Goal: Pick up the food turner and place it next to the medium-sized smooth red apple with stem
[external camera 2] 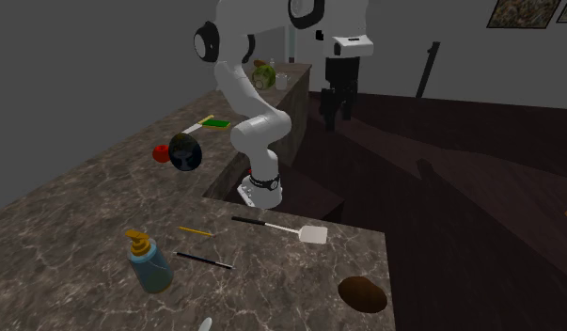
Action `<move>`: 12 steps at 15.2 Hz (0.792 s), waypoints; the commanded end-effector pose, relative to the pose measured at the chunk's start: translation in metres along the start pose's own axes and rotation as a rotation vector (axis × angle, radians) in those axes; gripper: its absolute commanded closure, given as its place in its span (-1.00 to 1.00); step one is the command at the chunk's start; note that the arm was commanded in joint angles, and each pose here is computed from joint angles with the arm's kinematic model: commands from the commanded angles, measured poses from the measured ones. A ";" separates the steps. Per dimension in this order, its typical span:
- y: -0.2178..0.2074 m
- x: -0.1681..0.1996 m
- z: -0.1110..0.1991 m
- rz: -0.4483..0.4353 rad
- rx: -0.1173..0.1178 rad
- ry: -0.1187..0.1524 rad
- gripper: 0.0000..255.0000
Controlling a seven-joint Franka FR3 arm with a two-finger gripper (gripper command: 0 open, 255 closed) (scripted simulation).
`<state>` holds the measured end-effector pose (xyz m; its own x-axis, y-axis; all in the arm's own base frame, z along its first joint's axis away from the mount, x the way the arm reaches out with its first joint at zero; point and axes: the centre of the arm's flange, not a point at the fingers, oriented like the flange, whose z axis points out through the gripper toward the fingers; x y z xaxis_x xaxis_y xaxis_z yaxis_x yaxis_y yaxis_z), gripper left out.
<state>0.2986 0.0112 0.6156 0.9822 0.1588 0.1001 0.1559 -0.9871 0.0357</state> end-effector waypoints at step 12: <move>0.076 -0.037 0.115 -0.189 0.020 -0.076 -1.00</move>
<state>0.2886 -0.0655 0.5112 0.9467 0.3211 0.0252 0.3204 -0.9469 0.0280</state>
